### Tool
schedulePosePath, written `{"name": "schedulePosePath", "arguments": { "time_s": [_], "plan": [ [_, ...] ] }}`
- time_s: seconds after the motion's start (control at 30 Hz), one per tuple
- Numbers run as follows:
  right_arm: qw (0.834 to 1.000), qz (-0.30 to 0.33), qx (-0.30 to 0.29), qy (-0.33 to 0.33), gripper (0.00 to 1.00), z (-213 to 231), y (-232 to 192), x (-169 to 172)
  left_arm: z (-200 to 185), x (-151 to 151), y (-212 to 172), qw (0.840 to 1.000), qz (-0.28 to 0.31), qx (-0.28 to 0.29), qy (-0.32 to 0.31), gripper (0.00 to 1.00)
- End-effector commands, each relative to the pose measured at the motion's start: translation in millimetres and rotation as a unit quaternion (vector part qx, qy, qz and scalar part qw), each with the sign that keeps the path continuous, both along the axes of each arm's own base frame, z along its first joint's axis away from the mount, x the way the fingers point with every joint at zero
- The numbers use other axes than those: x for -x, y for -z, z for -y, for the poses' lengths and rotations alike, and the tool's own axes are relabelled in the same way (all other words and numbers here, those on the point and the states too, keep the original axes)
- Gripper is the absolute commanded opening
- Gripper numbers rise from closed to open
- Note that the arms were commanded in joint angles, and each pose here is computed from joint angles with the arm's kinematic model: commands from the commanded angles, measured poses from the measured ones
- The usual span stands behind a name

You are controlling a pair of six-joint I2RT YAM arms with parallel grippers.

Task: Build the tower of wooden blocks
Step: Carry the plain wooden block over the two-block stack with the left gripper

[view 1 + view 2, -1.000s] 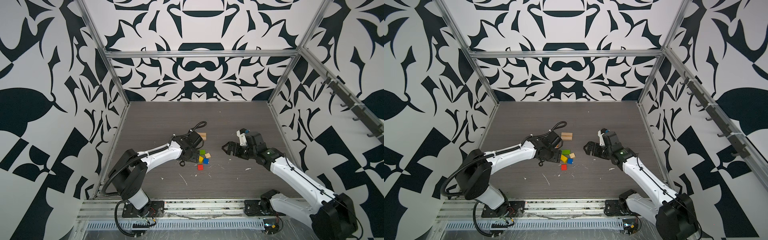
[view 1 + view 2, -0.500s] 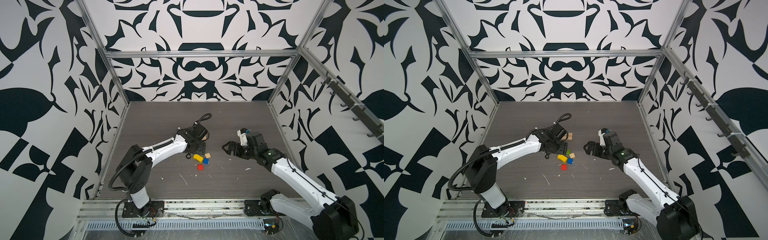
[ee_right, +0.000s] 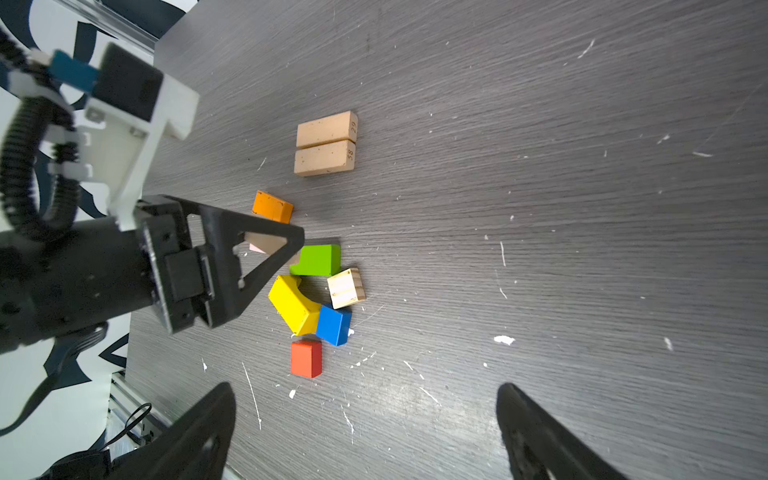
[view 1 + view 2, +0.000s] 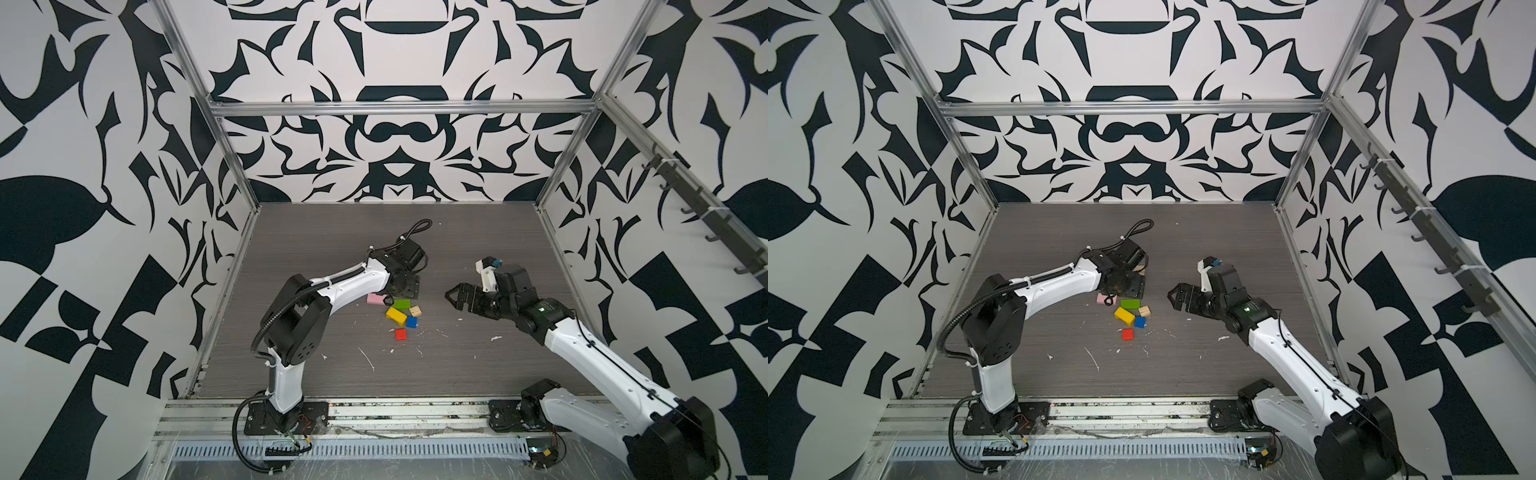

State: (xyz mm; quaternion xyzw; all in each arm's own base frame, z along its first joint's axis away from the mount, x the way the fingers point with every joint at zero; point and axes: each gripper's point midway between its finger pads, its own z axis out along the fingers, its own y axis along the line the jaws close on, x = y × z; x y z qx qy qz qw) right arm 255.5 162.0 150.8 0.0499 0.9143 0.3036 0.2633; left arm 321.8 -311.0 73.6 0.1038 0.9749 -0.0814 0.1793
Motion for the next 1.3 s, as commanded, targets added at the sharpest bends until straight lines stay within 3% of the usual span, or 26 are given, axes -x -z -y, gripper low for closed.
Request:
{"name": "schedulePosePath", "arguments": {
  "time_s": [0.0, 0.43, 1.27],
  "plan": [
    [1.000, 0.016, 0.005, -0.001, 1.00, 1.8, -5.4, 0.1, 0.6, -13.2, 2.6, 1.000, 0.014, -0.007, -0.017, 0.48],
    [1.000, 0.013, 0.008, -0.002, 1.00, 2.3, -4.8, 1.3, -3.6, -33.4, 26.4, 0.998, 0.011, -0.031, -0.059, 0.48],
    [1.000, 0.013, 0.011, -0.007, 1.00, 1.5, -6.8, 0.5, 0.0, -39.3, 47.1, 0.996, -0.007, -0.038, -0.084, 0.48]
  ]
}}
